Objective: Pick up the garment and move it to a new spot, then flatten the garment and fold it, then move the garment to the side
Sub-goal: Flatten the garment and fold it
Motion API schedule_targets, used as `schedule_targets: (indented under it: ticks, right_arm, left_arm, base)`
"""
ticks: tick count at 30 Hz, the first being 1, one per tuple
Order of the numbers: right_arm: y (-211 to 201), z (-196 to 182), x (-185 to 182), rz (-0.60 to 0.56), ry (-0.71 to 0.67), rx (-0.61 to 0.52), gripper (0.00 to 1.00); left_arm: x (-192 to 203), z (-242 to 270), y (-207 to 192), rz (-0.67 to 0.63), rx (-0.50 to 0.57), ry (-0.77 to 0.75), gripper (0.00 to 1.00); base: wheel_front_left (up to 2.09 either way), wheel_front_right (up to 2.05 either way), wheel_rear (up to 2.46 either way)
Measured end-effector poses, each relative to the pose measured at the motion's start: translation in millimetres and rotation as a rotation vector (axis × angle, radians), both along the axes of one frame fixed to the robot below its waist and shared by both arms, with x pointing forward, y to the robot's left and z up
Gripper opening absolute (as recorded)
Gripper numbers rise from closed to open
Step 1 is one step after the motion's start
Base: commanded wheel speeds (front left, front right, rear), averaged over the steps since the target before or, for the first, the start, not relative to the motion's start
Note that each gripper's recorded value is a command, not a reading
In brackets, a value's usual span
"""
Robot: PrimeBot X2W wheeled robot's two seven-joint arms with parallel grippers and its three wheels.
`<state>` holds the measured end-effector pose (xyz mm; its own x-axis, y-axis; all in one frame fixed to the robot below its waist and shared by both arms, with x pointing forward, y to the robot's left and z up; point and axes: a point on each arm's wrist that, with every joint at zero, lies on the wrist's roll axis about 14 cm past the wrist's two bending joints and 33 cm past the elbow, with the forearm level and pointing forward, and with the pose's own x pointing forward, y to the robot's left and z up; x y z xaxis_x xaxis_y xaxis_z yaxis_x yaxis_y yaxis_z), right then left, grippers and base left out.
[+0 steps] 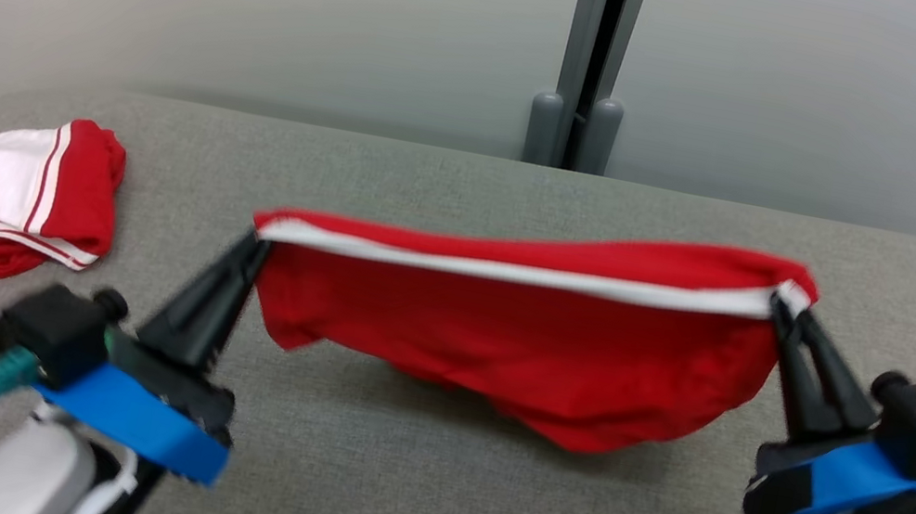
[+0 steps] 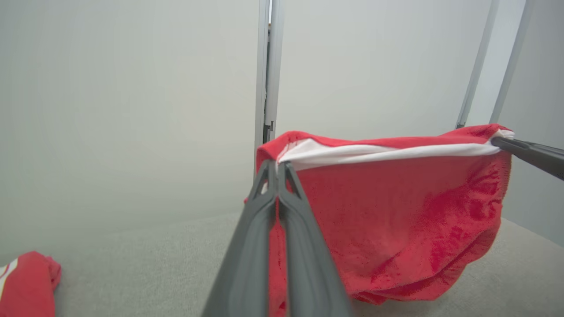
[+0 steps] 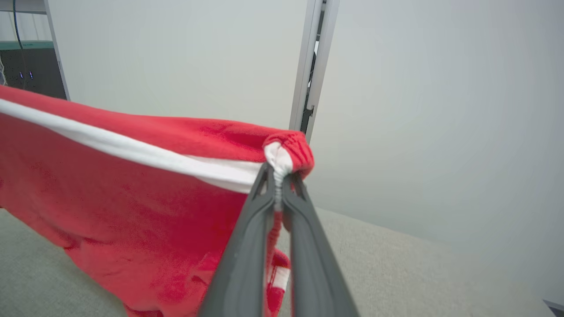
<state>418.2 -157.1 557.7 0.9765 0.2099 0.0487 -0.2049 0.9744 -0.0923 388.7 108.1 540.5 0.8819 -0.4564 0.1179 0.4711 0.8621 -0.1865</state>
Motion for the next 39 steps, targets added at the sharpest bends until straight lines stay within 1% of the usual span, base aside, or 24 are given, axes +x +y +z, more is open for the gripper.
schedule_targets:
  ticks: [5, 7, 8, 10, 12, 16, 22, 25, 30, 32, 35, 39]
  right_arm:
    - [-7, 79, -6, -0.016, -0.23, -0.015, 0.0]
    - [-9, 105, -11, -0.021, -0.303, -0.027, 0.0]
    - [-10, 126, -16, -0.024, -0.356, -0.032, 0.0]
    - [-9, 140, -19, -0.024, -0.39, -0.033, 0.0]
    - [-9, 147, -18, -0.023, -0.396, -0.03, 0.0]
    - [-10, 138, -1, -0.024, -0.343, -0.015, 0.0]
    - [-4, 103, 59, -0.009, -0.217, -0.002, 0.0]
    - [1, 98, 95, -0.004, -0.21, 0.005, 0.0]
    - [10, 104, 152, -0.007, -0.248, -0.03, 0.0]
    - [13, 96, 171, -0.008, -0.236, -0.044, 0.0]
    - [17, 63, 194, -0.011, -0.171, -0.061, 0.0]
    - [26, -4, 207, 0.007, -0.044, -0.059, 0.0]
  left_arm:
    - [10, 90, 5, -0.024, 0.102, -0.262, 0.0]
    - [10, 125, 3, -0.036, 0.153, -0.359, 0.0]
    - [8, 156, -1, -0.055, 0.182, -0.435, 0.0]
    - [6, 178, -6, -0.069, 0.21, -0.484, 0.0]
    - [8, 192, -10, -0.081, 0.228, -0.511, 0.0]
    - [29, 193, -17, -0.109, 0.241, -0.479, 0.0]
    - [94, 157, -20, -0.117, 0.261, -0.351, 0.0]
    - [130, 149, -17, -0.089, 0.257, -0.328, 0.0]
    - [186, 150, -8, -0.023, 0.239, -0.342, 0.0]
    - [203, 144, -5, -0.001, 0.252, -0.342, 0.0]
    - [222, 116, -9, -0.004, 0.257, -0.299, 0.0]
    - [232, 54, -11, -0.012, 0.266, -0.187, 0.0]
  base:
    - [0.0, 0.0, 0.0]
    - [0.0, 0.0, 0.0]
    - [0.0, 0.0, 0.0]
    - [0.0, 0.0, 0.0]
    - [0.0, 0.0, 0.0]
    - [0.0, 0.0, 0.0]
    - [0.0, 0.0, 0.0]
    - [0.0, 0.0, 0.0]
    - [0.0, 0.0, 0.0]
    - [0.0, 0.0, 0.0]
    - [0.0, 0.0, 0.0]
    - [0.0, 0.0, 0.0]
